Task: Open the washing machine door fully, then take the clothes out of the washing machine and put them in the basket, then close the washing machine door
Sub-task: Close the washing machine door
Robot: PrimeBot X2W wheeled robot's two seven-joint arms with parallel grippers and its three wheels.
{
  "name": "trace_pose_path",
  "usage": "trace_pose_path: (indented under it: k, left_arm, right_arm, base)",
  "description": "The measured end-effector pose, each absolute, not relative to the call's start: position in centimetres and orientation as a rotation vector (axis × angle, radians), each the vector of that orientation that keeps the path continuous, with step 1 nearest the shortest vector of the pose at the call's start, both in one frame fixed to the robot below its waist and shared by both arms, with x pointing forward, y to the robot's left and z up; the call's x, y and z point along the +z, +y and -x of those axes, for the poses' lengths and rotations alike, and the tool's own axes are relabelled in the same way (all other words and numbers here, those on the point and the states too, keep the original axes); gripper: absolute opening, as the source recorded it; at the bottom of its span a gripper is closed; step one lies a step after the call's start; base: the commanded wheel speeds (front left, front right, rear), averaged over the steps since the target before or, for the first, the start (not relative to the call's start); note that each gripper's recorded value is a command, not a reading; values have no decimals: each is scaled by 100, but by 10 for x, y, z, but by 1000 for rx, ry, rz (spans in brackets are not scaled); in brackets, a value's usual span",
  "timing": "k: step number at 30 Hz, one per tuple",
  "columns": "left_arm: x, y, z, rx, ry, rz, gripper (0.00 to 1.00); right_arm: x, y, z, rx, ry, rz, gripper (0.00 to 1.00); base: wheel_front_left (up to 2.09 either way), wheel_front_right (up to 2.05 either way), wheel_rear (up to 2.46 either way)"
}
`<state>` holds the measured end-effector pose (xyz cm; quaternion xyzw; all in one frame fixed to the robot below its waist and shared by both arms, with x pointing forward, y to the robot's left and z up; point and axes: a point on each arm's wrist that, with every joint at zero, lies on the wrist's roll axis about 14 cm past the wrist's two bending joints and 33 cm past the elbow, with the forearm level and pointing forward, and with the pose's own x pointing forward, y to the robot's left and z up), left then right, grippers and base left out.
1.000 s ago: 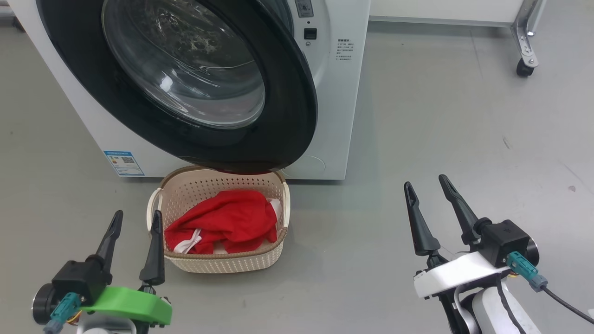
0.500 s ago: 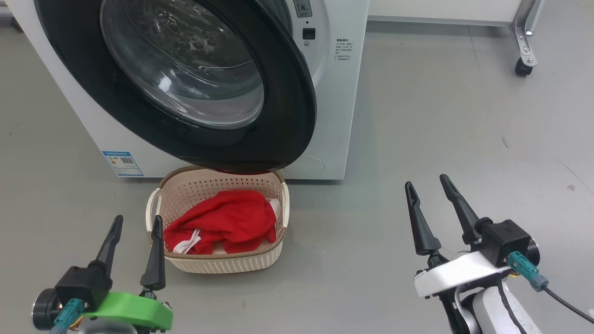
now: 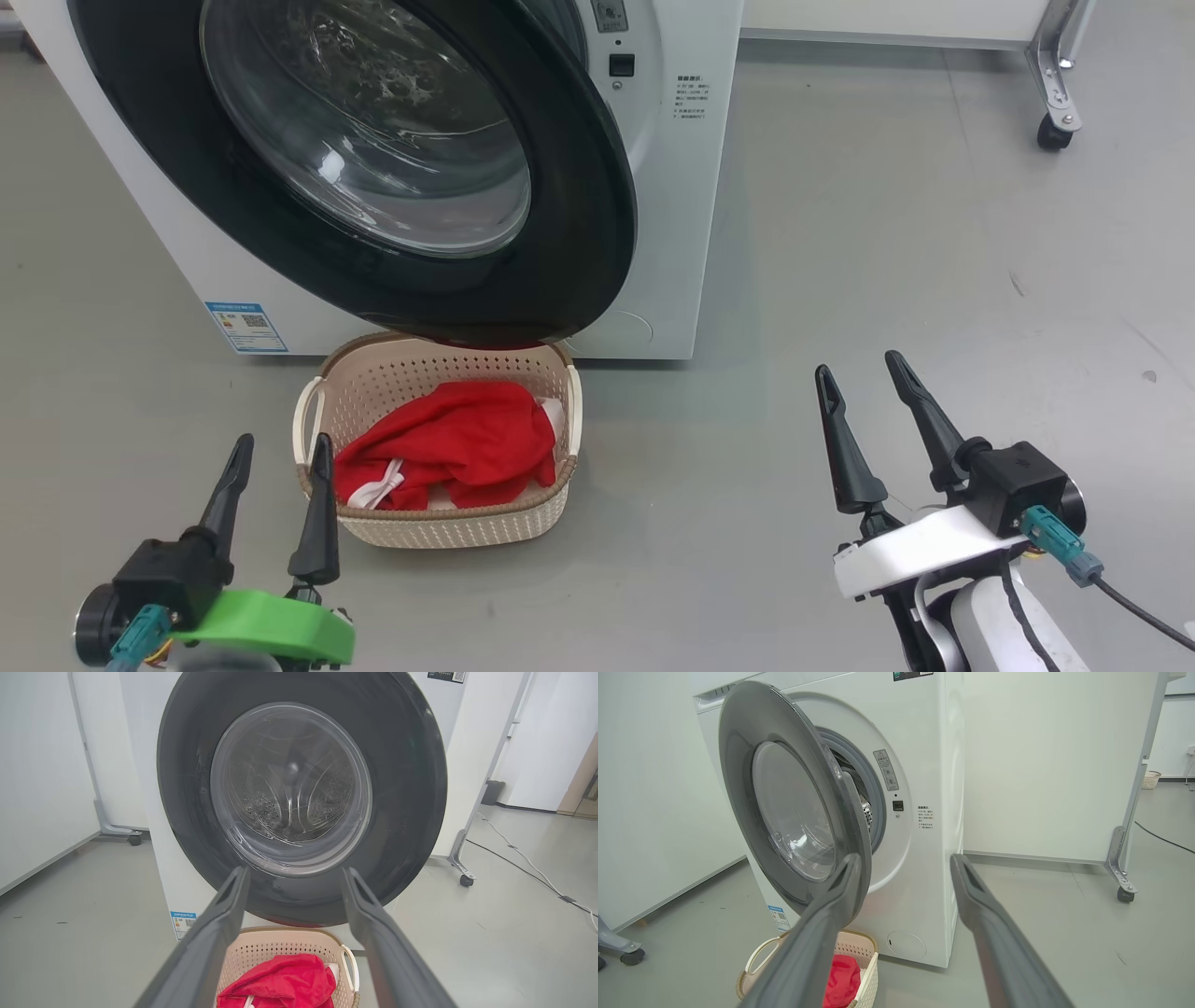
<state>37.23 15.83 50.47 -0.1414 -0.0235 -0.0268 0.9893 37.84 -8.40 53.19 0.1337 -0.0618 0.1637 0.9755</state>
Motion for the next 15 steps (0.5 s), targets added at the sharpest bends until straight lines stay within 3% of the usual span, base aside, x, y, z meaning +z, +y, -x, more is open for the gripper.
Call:
trace_pose_path:
  k: [15]
  left_arm:
    - [504,158,-372,-63,-50,267,100]
  right_arm:
    - [531,-84,-379,329,-121,-271,100]
  base:
    - [0,0,0]
